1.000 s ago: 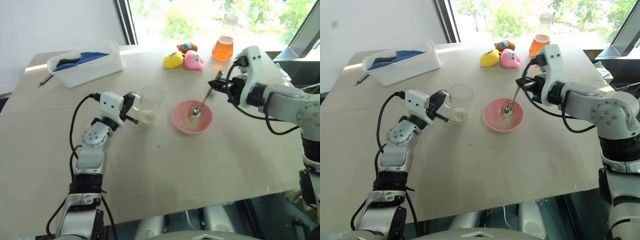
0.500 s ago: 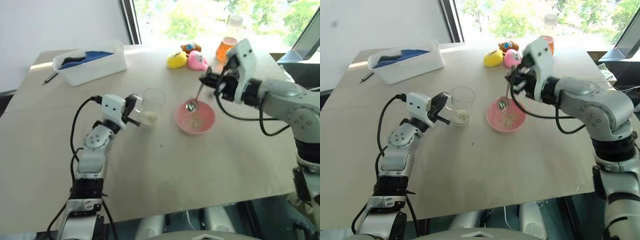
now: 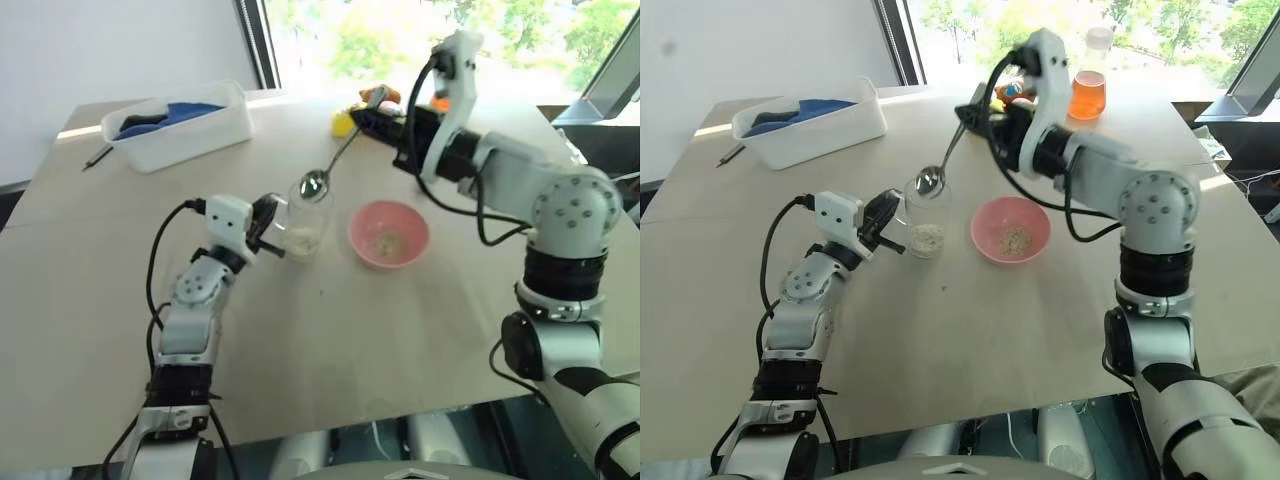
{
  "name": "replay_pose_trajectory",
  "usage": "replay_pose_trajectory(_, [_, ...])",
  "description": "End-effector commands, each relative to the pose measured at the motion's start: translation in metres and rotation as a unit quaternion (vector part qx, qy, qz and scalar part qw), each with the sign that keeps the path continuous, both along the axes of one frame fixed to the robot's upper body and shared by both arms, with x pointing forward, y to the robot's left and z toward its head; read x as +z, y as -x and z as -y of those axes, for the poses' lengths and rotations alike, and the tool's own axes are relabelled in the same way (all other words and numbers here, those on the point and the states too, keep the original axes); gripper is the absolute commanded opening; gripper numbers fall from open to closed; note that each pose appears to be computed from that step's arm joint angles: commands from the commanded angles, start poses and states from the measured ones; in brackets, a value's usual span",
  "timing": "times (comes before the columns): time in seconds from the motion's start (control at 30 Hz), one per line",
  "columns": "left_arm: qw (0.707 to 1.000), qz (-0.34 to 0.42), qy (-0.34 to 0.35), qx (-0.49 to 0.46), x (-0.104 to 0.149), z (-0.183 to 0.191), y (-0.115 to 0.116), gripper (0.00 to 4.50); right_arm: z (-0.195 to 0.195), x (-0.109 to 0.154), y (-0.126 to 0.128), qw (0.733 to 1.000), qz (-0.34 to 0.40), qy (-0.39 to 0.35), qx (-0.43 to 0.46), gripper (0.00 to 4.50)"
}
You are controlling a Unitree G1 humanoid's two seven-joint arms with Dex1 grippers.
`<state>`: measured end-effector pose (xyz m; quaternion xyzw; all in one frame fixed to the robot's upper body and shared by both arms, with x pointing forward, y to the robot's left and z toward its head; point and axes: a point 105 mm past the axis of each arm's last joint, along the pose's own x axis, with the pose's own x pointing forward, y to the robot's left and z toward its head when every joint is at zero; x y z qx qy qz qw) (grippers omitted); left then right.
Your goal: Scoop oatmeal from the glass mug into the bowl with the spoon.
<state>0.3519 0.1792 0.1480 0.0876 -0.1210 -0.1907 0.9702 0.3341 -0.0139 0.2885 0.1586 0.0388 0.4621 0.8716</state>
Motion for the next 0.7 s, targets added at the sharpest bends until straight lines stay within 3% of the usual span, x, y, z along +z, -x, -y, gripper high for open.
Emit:
replay_pose_trajectory(0.03, [0.999,0.018,0.030,-0.005,0.009,-0.001,0.007,0.17,-0.006,0.002,0.007,1.000,0.009,-0.001,0.015,0.00])
replay_pose_trajectory(0.27, [0.998,0.015,0.056,0.002,0.000,-0.001,0.009,0.17,-0.016,-0.021,0.008,0.999,-0.026,0.009,0.034,0.00])
replay_pose_trajectory(0.3, [0.998,0.017,0.060,0.003,-0.001,0.000,0.009,0.10,-0.017,-0.021,0.009,0.999,-0.027,0.008,0.036,0.72])
replay_pose_trajectory(0.5, [0.998,0.021,0.062,0.007,-0.007,-0.001,0.011,0.10,-0.014,0.000,0.009,0.999,-0.009,-0.012,0.032,3.25])
replay_pose_trajectory(0.7, [0.998,0.018,0.068,-0.002,-0.013,0.000,0.013,0.10,-0.002,0.020,0.007,0.999,0.015,-0.025,0.019,3.25])
